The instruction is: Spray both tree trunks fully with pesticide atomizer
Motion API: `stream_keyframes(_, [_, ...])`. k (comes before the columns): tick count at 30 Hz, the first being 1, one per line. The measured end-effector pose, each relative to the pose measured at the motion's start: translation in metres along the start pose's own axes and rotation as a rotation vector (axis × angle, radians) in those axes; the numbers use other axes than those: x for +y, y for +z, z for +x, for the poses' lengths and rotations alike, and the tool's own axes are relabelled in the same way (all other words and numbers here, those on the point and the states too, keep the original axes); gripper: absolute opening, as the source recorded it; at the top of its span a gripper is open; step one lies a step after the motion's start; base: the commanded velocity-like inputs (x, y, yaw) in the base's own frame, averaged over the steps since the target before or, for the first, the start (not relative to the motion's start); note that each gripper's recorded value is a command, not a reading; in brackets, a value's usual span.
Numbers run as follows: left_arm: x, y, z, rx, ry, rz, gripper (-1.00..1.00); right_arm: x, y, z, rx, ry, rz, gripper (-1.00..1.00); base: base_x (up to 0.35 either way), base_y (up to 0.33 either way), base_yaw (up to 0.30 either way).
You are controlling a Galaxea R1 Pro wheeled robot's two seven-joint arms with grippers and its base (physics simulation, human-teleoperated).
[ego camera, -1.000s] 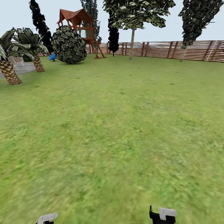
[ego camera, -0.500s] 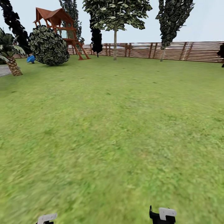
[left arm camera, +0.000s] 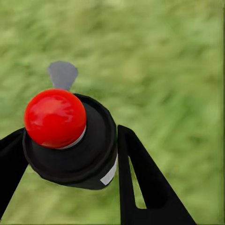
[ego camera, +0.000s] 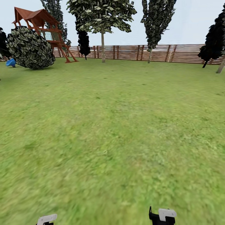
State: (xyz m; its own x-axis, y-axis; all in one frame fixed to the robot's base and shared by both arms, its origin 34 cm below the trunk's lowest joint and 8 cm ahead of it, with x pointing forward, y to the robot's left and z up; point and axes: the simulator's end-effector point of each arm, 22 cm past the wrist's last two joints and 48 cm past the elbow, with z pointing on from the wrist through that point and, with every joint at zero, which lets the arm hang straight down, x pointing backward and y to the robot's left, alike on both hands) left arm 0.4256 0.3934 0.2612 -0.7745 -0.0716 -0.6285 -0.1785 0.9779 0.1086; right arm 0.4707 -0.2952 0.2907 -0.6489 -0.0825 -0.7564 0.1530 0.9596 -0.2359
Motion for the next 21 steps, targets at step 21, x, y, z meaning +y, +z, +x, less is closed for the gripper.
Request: stream_keyframes(21, [0.005, -0.002, -0.015, -0.034, -0.047, -0.019, -1.0, 0.001, -0.001, -0.016, -0.032, 0.006, -0.003, 1.0, 0.336, 0.0, -0.001])
